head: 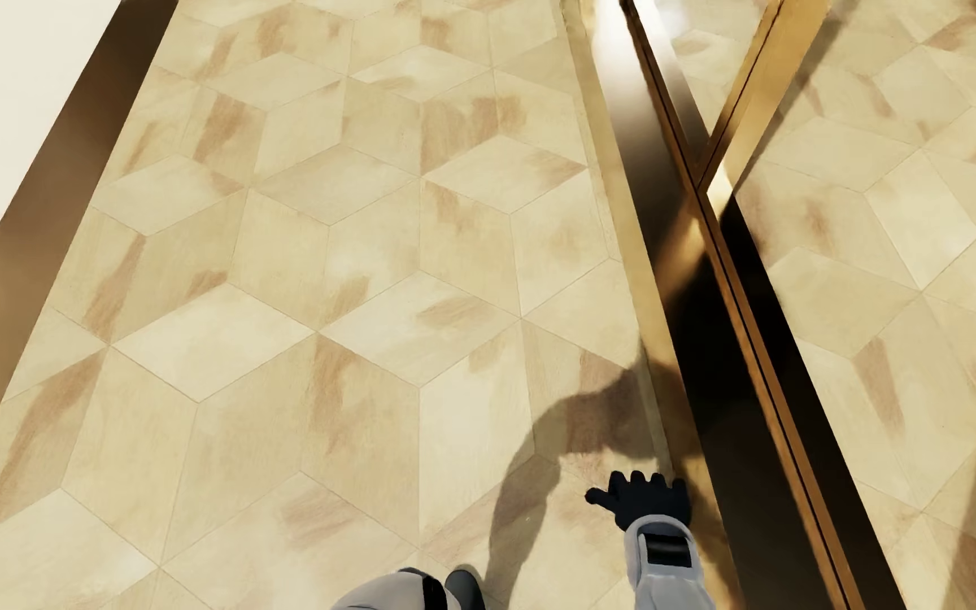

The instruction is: Walk to the table

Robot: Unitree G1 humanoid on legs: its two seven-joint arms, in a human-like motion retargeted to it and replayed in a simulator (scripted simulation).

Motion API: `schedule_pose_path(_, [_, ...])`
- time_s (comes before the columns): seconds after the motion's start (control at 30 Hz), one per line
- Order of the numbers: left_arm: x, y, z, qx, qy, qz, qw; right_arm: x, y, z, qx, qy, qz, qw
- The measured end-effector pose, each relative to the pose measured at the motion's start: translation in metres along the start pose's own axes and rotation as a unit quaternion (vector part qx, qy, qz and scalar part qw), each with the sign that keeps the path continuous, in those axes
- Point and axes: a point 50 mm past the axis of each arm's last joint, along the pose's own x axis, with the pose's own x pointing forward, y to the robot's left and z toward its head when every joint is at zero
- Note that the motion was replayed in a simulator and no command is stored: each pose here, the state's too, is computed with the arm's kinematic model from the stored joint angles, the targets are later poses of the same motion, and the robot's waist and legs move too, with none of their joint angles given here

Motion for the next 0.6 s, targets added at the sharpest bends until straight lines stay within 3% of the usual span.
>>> schedule_pose_path(0.07, [0.005, 0.021, -0.013, 0.083, 0.034, 0.022, 0.996, -0.023, 0.070, -0.028, 0.090, 0.109, 0.141, 0.980])
schedule_pose_path(0.13, [0.010, 0.050, -0.018, 0.078, 0.062, 0.068, 0.993, -0.065, 0.131, -0.043, 0.133, 0.162, 0.268, 0.940])
schedule_pose_path(0.27, [0.016, 0.106, 0.006, 0.042, 0.024, 0.155, 0.987, -0.142, 0.200, -0.040, 0.066, 0.102, 0.407, 0.905])
schedule_pose_path(0.37, [0.017, 0.118, 0.022, 0.039, 0.003, 0.192, 0.981, -0.168, 0.218, -0.039, 0.014, 0.064, 0.500, 0.864])
schedule_pose_path(0.47, [0.022, 0.097, 0.028, 0.052, 0.007, 0.143, 0.988, -0.156, 0.207, -0.052, 0.020, 0.092, 0.478, 0.873])
schedule_pose_path(0.53, [0.025, 0.077, 0.041, 0.114, -0.009, 0.104, 0.988, -0.141, 0.191, -0.061, 0.092, 0.162, 0.391, 0.901])
schedule_pose_path(0.6, [0.023, 0.067, 0.062, 0.143, -0.038, 0.109, 0.983, -0.127, 0.179, -0.065, 0.187, 0.236, 0.314, 0.900])
